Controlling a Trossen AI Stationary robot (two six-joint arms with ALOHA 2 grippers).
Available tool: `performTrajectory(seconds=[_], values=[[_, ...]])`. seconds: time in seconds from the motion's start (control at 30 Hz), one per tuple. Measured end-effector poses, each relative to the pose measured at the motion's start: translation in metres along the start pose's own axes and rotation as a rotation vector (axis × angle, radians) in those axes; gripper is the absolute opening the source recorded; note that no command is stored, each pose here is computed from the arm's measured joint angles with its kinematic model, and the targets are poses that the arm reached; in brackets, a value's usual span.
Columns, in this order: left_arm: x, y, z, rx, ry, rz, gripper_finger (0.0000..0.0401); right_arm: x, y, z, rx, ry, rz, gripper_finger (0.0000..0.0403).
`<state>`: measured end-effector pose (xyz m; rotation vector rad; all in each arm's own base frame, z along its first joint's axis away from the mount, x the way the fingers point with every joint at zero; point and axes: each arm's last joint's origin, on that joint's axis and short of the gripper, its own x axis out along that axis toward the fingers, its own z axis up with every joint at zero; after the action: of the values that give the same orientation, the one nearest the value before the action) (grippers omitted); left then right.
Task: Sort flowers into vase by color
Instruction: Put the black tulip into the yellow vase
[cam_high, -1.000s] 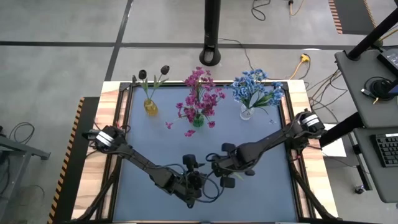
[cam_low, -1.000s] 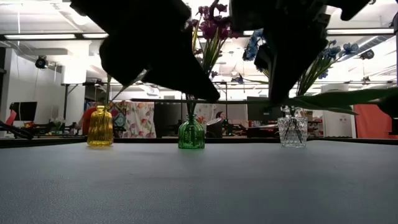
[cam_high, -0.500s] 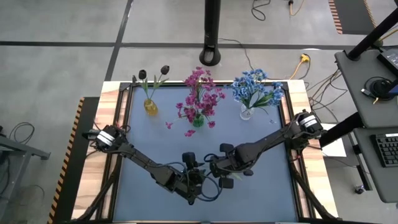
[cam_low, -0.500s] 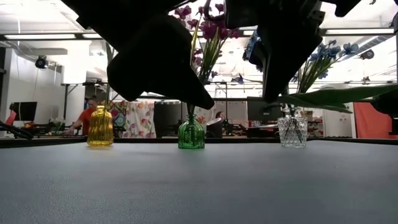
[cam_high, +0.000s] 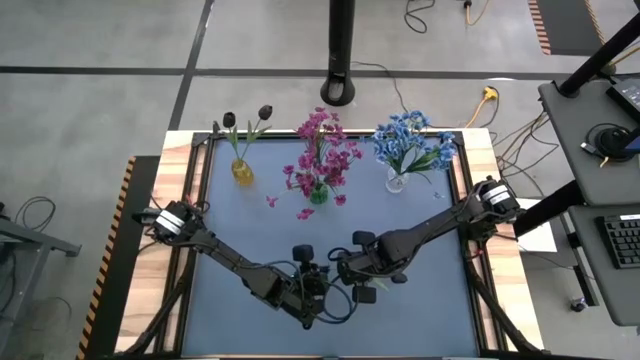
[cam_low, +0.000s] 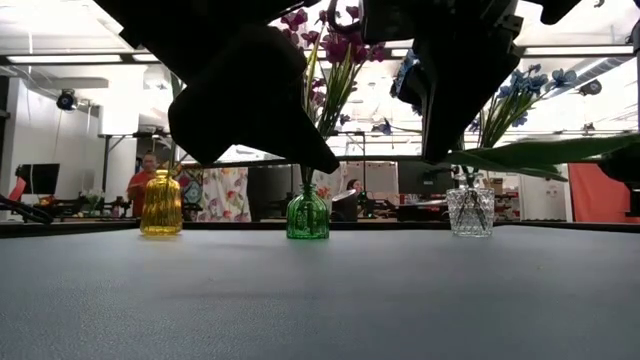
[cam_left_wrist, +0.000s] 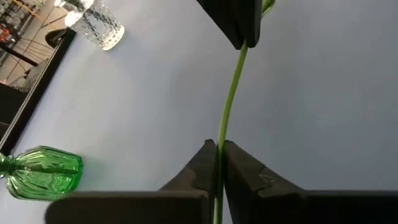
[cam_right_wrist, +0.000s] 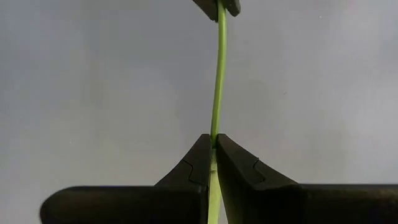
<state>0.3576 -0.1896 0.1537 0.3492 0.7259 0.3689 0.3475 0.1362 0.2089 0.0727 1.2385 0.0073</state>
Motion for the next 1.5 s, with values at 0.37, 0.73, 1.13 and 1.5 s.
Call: performTrajectory(seconds=[0.37, 0.73, 1.13, 1.5], values=[[-0.002, -0.005, -0.012, -0.102, 0.006, 0.002, 0.0001, -0.029, -0.002, 0.001, -0.005, -0.073, 0.03, 0.0062], [-0.003, -0.011, -0.033, -0.314, -0.179, -0.011, 0.0, -0.111, -0.002, -0.01, -0.046, -0.371, -0.025, 0.0168], [-0.027, -0.007, -0.042, -0.38, -0.396, -0.035, 0.0, -0.19, 0.017, -0.076, -0.079, -0.731, -0.225, 0.0173], [-0.065, 0.027, -0.057, -0.521, -0.805, -0.126, 0.0, -0.195, 0.029, -0.096, -0.079, -0.779, -0.21, 0.0171]])
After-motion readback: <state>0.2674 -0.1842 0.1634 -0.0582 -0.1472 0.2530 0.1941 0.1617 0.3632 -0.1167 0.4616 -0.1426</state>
